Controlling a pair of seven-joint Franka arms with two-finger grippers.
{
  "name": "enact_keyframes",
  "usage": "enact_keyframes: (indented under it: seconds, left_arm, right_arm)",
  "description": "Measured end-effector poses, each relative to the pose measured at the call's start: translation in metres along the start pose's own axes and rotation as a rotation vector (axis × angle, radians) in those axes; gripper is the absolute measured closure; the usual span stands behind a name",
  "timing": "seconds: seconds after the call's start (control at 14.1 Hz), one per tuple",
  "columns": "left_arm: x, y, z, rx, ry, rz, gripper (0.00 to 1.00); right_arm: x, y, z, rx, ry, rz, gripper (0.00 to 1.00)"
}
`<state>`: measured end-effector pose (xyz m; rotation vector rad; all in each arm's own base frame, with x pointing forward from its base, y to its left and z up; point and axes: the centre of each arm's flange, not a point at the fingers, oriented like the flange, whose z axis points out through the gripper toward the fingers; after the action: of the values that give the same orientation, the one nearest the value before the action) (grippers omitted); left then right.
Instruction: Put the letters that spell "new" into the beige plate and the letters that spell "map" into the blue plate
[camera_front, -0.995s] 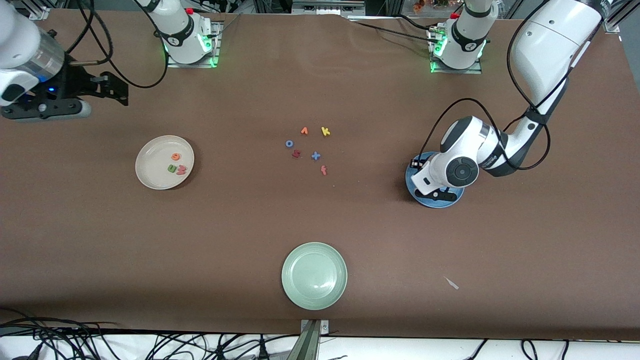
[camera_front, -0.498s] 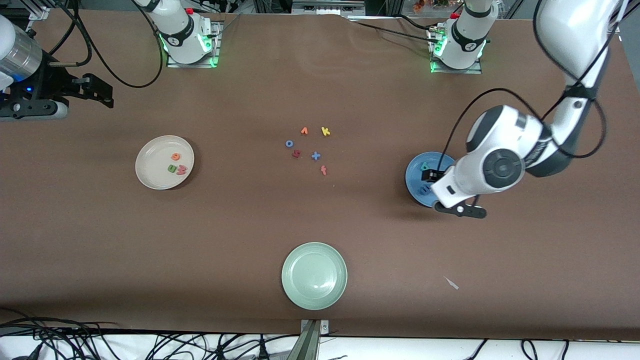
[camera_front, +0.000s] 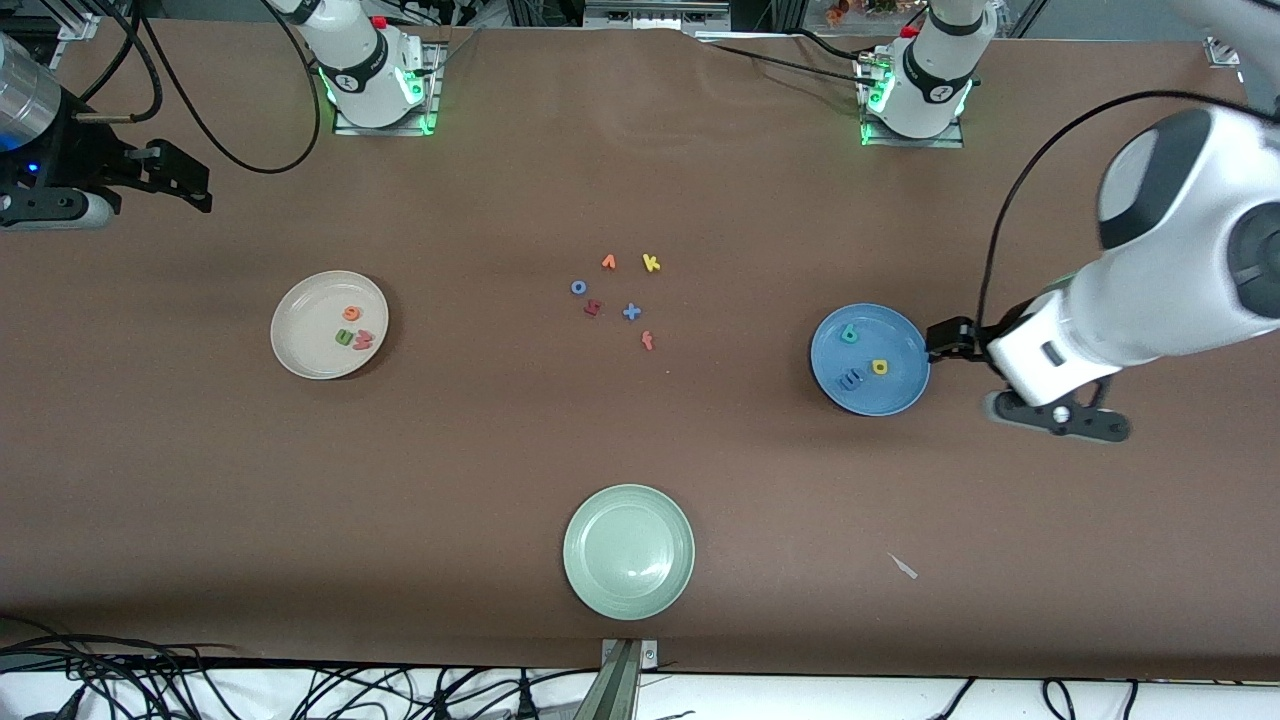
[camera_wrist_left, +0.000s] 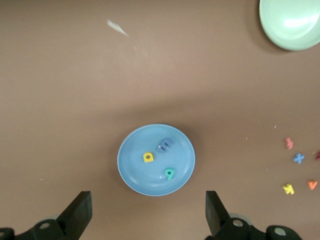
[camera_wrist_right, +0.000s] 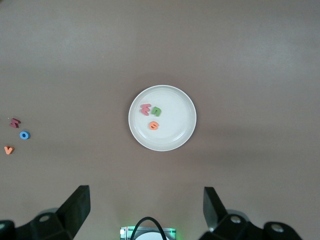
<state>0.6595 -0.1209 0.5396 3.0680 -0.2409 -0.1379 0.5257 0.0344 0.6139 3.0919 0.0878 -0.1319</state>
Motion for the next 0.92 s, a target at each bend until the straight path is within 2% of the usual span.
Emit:
enact_keyframes:
  seconds: [0.21, 0.36, 0.5, 0.64, 0.92]
  left_arm:
    - [-0.02, -0.016, -0.036, 0.078, 0.042, -0.064, 0.0]
    - [-0.03, -0.03, -0.038, 0.064, 0.047, -0.112, 0.0]
    - [-0.037, -0.049, -0.04, 0.047, 0.1, -0.158, 0.0]
    - [-0.05, -0.064, -0.048, 0.06, 0.147, -0.191, 0.0]
    - [-0.092, -0.056, -0.053, 0.083, 0.159, -0.185, 0.0]
  right_arm:
    - [0.0, 0.0, -0.001, 0.0, 0.004, 0.0, 0.0]
    - [0.0, 0.0, -0.002, 0.0, 0.014, 0.0, 0.0]
    - [0.0, 0.0, -0.003, 0.007, 0.018, 0.001, 0.0]
    - [0.0, -0.002, -0.004, 0.024, 0.02, 0.002, 0.0]
    - [0.0, -0.003, -0.005, 0.04, 0.023, 0.024, 0.0]
